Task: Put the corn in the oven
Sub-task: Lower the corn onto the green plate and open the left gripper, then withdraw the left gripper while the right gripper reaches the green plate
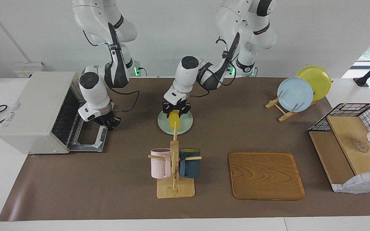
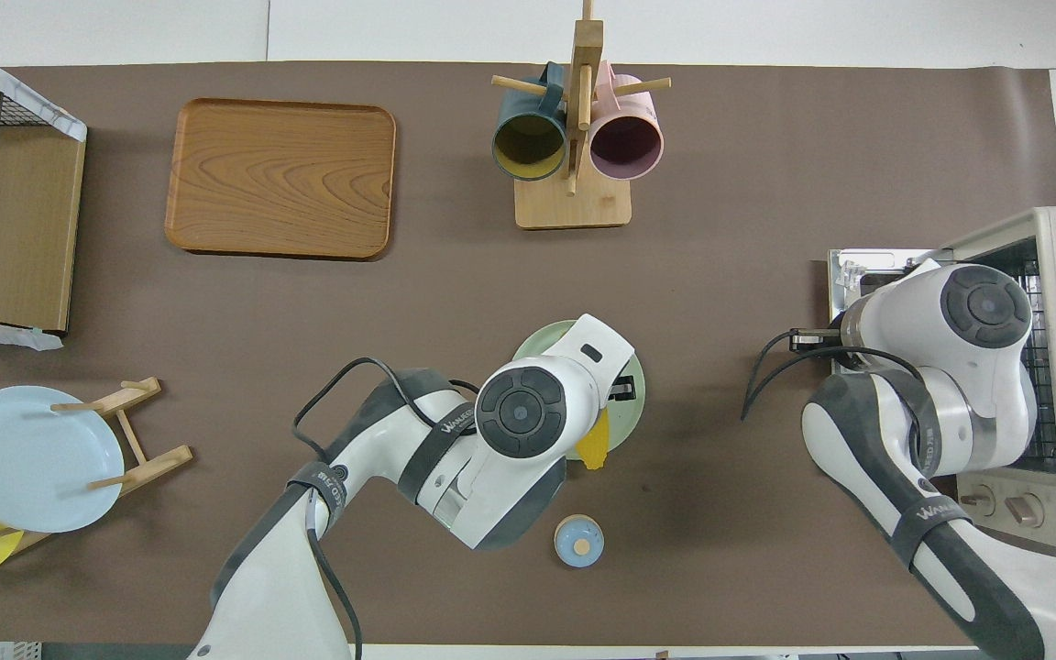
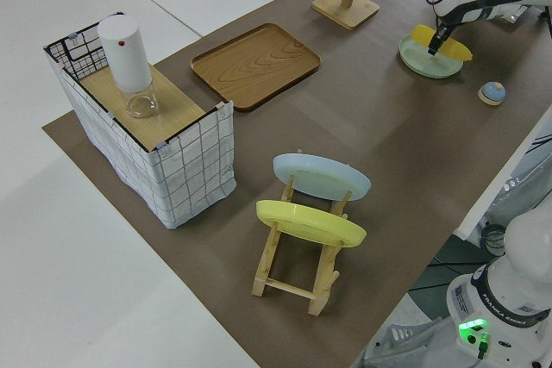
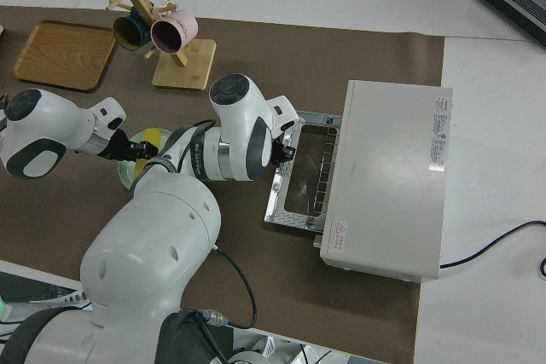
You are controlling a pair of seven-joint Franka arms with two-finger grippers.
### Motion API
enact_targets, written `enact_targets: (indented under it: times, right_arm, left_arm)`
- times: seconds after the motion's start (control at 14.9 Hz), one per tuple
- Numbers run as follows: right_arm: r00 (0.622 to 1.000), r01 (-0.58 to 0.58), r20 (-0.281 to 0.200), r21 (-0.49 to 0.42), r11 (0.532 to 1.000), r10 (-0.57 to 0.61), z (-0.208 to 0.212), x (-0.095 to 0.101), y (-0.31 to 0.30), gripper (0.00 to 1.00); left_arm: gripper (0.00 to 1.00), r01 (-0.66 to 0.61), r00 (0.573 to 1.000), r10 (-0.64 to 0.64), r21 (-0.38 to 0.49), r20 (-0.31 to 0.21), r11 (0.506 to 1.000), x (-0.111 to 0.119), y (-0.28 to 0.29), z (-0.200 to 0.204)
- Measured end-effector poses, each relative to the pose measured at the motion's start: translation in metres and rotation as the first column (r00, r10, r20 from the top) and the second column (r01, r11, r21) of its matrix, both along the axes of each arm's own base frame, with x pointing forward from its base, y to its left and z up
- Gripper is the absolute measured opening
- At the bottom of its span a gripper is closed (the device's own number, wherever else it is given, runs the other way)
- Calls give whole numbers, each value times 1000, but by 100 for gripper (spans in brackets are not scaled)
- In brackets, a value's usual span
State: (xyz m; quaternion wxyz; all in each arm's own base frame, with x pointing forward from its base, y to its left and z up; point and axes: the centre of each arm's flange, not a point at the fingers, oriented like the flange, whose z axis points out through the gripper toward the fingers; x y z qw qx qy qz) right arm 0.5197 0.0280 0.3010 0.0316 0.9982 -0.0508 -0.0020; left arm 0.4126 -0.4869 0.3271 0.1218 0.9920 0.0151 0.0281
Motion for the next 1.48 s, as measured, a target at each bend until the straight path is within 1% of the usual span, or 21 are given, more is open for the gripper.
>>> enact_targets:
  times: [0.13,0.2,0.34,0.47,0.54,0.67,0.81,0.87,1.01,1.14,1.21,1.28,1.35,1.41,1.48]
  right_arm:
    - [1000,-6,2,2,1000,6,1,0,8,44]
    - [1000,-10,3,5,1000,10,1,0,12,55]
    - [1000,-13,3,15,1000,13,2,0,19,74]
    - [1000,-26,-12,15,1000,27,4,0,28,95]
    - [999,-28,-27,13,1000,28,4,-1,29,100]
    - [999,-28,-31,12,1000,28,5,-1,29,100]
    - [999,-28,-31,12,1000,28,5,-1,29,100]
    - [999,-30,-32,12,999,31,5,-1,29,100]
    - [999,-41,-33,12,999,42,4,-1,29,100]
    - [998,-55,-42,12,998,55,1,-4,32,100]
    - [997,-66,-45,13,998,67,-1,-6,38,95]
    - [996,-80,-46,19,997,81,-1,-8,48,94]
    - [994,-94,-46,34,995,95,0,-10,61,86]
    - [993,-112,-42,52,992,114,1,-12,79,75]
    - [989,-140,-30,66,988,142,7,-13,101,61]
  left_arm:
    - [92,-12,1000,12,-1,3,1000,7,5,5]
    - [100,-22,1000,22,0,1,1000,13,9,11]
    - [100,-42,999,42,7,-10,999,26,23,38]
    - [100,-72,997,73,23,-34,997,41,49,79]
    - [100,-94,994,96,38,-54,995,50,69,105]
    - [100,-127,988,131,60,-79,990,74,120,159]
    - [100,-145,986,150,66,-78,987,95,185,206]
    - [100,-141,986,147,73,-79,987,102,219,223]
    - [100,-111,988,120,102,-92,989,106,274,242]
    - [100,-79,990,93,130,-104,988,106,313,252]
    - [100,-67,990,83,140,-112,988,106,328,255]
    - [100,-55,990,74,154,-119,987,105,340,257]
    - [100,-42,990,65,171,-126,984,104,350,258]
    - [100,-27,989,53,185,-138,982,101,356,259]
    - [100,-13,988,43,195,-150,981,99,359,260]
